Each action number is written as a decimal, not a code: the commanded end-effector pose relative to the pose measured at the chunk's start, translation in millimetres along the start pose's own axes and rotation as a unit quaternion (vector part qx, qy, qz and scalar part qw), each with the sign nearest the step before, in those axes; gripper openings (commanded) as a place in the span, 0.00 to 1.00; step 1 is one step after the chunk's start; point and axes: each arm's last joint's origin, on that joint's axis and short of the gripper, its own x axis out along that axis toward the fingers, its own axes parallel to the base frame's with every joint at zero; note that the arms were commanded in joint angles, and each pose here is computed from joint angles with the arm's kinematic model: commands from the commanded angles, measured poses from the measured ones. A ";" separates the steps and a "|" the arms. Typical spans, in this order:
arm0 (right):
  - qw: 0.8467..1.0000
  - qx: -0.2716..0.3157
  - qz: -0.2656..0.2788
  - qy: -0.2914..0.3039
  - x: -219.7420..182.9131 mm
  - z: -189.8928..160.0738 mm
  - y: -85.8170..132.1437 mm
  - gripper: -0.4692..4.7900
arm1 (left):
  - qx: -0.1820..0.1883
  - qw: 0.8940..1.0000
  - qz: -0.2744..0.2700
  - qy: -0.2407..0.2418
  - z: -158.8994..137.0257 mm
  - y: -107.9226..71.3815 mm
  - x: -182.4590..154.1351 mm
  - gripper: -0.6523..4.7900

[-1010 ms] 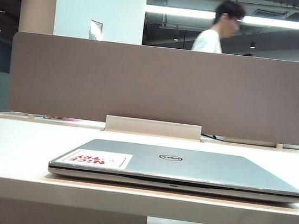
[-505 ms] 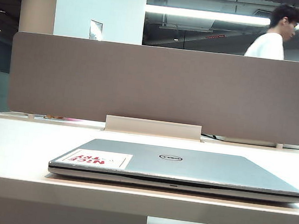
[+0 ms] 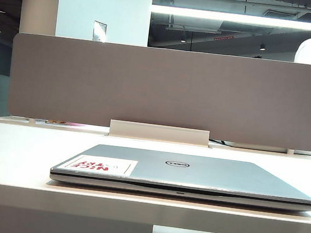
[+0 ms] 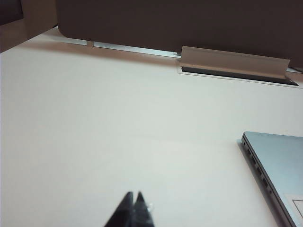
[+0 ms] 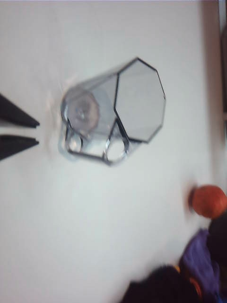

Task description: Pick up the water cup and place it on the side of the laptop away from you.

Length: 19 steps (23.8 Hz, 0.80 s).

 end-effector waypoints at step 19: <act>0.998 -0.002 -0.039 0.052 62.7 -48.2 1.6 0.39 | -0.001 1.000 -0.002 -0.005 1.8 -0.4 -0.2 0.11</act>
